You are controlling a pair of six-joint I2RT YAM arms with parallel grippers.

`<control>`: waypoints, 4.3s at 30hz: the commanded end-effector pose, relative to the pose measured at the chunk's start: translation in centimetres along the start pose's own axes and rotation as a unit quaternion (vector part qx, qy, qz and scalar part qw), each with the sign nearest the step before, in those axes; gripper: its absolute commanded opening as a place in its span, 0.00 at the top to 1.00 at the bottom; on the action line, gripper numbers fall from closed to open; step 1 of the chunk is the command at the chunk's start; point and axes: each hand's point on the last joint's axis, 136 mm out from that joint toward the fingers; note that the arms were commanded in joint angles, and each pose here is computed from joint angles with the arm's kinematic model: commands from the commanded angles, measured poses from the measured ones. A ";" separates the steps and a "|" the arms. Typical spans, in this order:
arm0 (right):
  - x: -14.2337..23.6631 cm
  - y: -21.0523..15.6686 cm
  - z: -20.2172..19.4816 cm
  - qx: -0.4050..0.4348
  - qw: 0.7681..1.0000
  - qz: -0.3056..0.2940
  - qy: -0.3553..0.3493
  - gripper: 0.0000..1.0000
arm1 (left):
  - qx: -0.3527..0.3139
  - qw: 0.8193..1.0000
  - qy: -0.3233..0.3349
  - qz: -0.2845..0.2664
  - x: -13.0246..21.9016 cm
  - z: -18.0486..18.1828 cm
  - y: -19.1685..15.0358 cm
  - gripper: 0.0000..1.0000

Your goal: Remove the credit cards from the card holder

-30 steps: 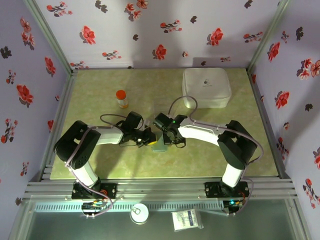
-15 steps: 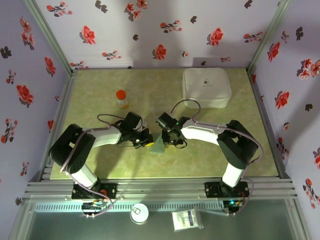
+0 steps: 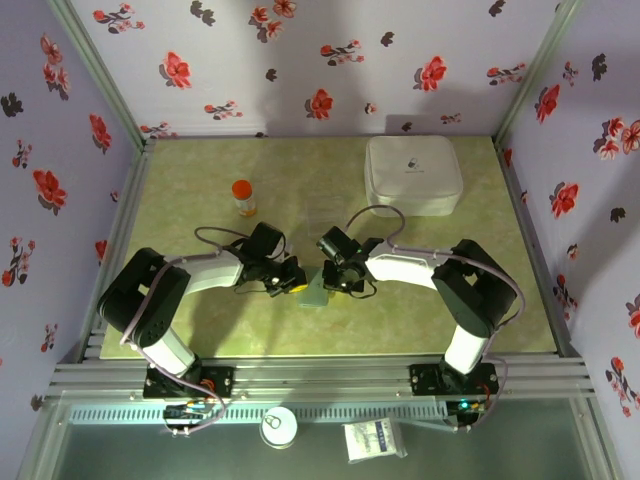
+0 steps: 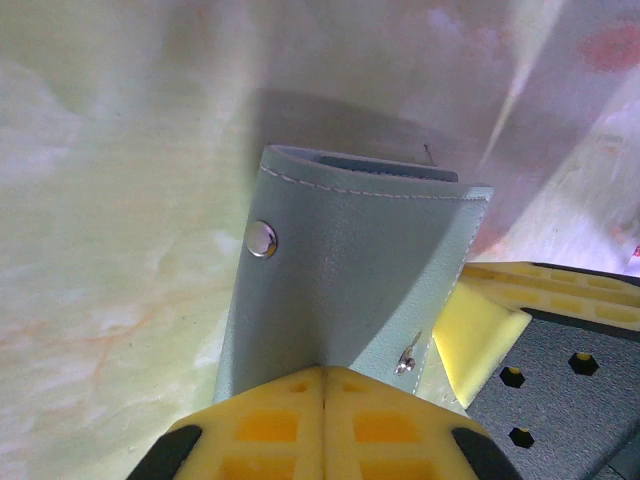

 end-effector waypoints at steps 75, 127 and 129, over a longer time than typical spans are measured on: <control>7.0 5.2 4.7 0.072 0.997 -0.039 -0.005 0.99 | 0.006 0.998 0.018 -0.054 3.3 2.8 3.5 0.92; 2.2 3.0 -6.8 0.033 0.992 0.003 -0.123 0.99 | 0.007 0.996 0.080 -0.043 1.2 4.6 2.8 0.98; 1.9 3.2 -6.4 0.034 0.993 0.002 -0.117 0.99 | 0.008 0.995 0.082 -0.048 1.5 4.8 2.9 0.99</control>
Point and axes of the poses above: each hand's point on the last joint's axis, 136 mm out from that joint toward the fingers, its own x axis back along the fingers, its own z axis along the line the jaws close on, y = z × x, and after that the axes turned 14 degrees about x, right-handed
